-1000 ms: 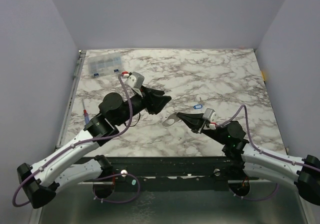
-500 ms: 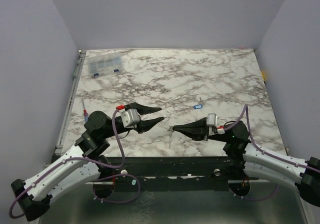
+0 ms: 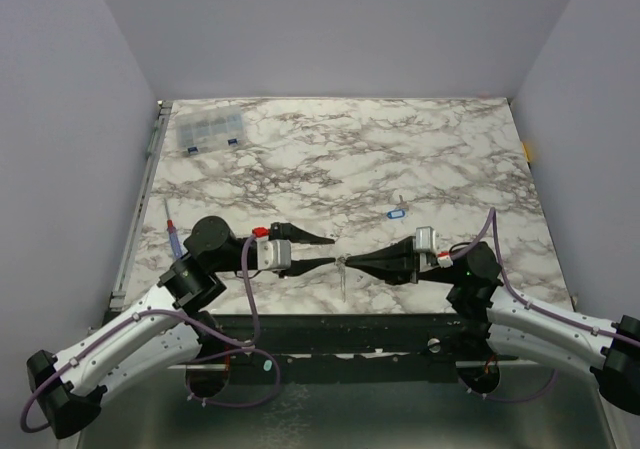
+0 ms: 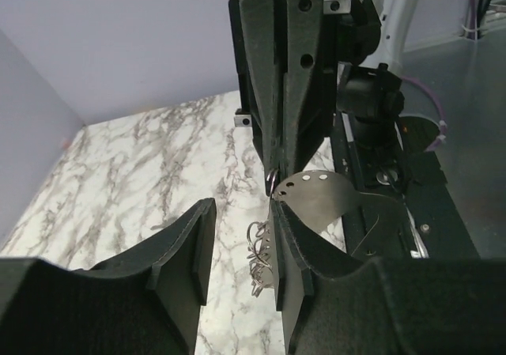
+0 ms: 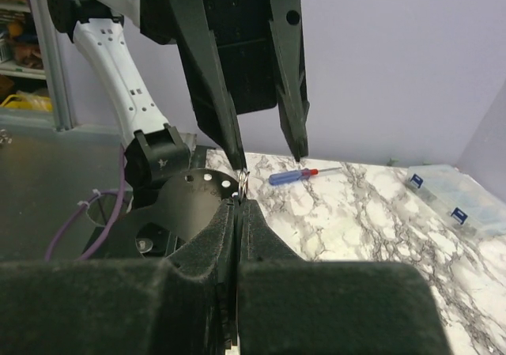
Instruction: Put the keys on the keyring
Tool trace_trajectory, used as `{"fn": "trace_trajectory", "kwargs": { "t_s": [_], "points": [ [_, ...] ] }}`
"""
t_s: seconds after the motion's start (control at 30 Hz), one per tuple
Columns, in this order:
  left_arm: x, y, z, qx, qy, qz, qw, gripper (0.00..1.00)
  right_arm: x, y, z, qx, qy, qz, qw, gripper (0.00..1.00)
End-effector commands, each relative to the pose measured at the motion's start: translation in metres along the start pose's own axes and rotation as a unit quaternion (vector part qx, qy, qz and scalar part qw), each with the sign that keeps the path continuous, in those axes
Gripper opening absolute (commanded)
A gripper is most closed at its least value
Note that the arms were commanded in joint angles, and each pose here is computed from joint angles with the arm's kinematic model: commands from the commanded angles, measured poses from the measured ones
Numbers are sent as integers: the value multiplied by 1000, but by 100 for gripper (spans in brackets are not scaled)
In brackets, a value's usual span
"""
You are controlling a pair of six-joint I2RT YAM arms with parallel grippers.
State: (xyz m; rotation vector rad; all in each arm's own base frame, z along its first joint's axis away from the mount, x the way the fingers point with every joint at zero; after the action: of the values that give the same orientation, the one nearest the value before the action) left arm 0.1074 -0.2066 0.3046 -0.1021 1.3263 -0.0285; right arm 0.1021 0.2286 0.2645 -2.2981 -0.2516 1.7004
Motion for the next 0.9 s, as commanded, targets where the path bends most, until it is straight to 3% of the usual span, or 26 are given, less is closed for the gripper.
{"fn": "trace_trajectory", "kwargs": {
  "t_s": [0.0, 0.6, 0.87],
  "points": [
    [1, -4, -7, 52, -1, 5, 999, 37, -21, -7, -1, -12, 15, -33, 999, 1],
    [6, -10, -4, 59, 6, 11, 998, 31, -15, -9, -3, -8, 12, -28, 999, 1],
    [-1, -8, -1, 44, -4, 3, 999, 37, -11, -8, -3, -7, 9, -20, 1000, 1]
  ]
}}
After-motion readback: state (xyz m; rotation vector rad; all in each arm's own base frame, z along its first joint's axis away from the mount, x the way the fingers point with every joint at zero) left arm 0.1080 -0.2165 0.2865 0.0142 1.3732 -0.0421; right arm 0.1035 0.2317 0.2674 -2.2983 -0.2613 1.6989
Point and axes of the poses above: each gripper's point midway between its finger pads, its own y axis back along the fingers, its own z axis along the line the jaws close on, x = y × z, the point moved 7 cm from there along y, back along the fingers, and after that the axes turned 5 degrees about y, right-handed, at the moved point
